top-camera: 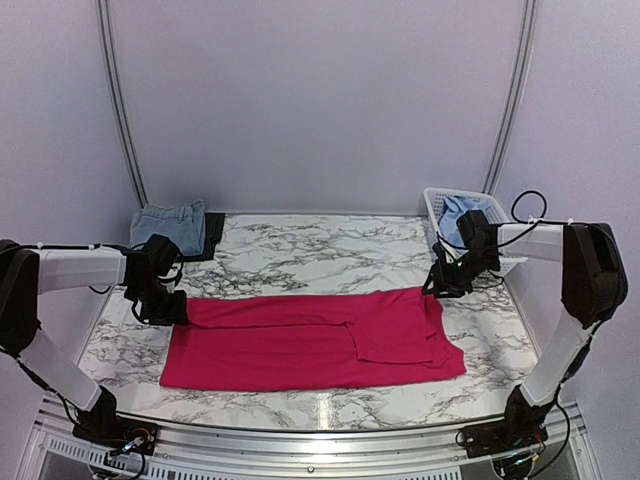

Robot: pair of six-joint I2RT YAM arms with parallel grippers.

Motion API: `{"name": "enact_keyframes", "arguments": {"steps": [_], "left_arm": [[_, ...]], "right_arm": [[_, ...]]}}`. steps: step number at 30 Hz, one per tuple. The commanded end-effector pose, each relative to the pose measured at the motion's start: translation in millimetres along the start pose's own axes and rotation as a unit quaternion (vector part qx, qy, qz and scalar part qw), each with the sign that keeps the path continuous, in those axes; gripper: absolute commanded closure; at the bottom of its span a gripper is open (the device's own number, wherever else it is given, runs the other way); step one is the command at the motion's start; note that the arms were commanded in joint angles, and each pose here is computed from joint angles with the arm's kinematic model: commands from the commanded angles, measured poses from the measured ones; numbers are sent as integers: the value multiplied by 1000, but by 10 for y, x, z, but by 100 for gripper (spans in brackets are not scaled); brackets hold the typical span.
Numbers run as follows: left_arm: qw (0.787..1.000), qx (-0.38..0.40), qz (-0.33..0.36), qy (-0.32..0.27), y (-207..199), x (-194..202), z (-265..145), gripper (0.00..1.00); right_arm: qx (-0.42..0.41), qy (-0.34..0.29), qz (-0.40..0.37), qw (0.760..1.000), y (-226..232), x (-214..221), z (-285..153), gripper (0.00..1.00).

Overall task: Fold and stack the mixed laundry pile
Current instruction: Adjust the rectangle-folded T-shirt at the center of the board.

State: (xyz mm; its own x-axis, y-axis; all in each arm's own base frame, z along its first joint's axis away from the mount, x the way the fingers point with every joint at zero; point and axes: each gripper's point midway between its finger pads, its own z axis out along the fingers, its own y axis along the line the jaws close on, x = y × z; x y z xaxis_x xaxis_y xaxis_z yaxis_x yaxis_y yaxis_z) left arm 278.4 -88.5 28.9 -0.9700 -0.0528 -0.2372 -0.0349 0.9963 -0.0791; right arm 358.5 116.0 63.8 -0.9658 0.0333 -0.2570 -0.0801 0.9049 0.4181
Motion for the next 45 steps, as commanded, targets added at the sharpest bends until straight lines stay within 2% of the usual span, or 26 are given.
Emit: {"name": "enact_keyframes", "arguments": {"steps": [1,8,15,17,24,28,30,35,45], "left_arm": [[999,8,-3,-45,-7,-287,-307,54],[997,25,-13,-69,-19,-679,-412,49],[997,21,-29,-74,-32,-964,-231,45],[997,17,-33,-66,-24,-985,-139,45],[998,-19,-46,-37,95,-924,125,48],[998,-35,-46,-25,151,-884,232,57],[998,-38,-46,-18,161,-859,278,65],[998,-40,-56,-7,229,-805,334,99],[993,-86,-77,-21,567,-787,258,100]], "right_arm": [[-27,-32,8,999,105,-301,-40,60],[-33,-25,19,999,76,-379,115,62],[-26,-14,34,999,-8,-381,274,67],[-26,-11,36,999,-19,-365,302,72],[-27,-16,32,999,9,-381,233,100],[-29,-20,29,999,40,-402,192,100],[-28,-23,28,999,48,-407,157,100],[-7,-31,22,999,18,-405,44,100],[22,-30,26,999,-173,-308,109,100]]}}
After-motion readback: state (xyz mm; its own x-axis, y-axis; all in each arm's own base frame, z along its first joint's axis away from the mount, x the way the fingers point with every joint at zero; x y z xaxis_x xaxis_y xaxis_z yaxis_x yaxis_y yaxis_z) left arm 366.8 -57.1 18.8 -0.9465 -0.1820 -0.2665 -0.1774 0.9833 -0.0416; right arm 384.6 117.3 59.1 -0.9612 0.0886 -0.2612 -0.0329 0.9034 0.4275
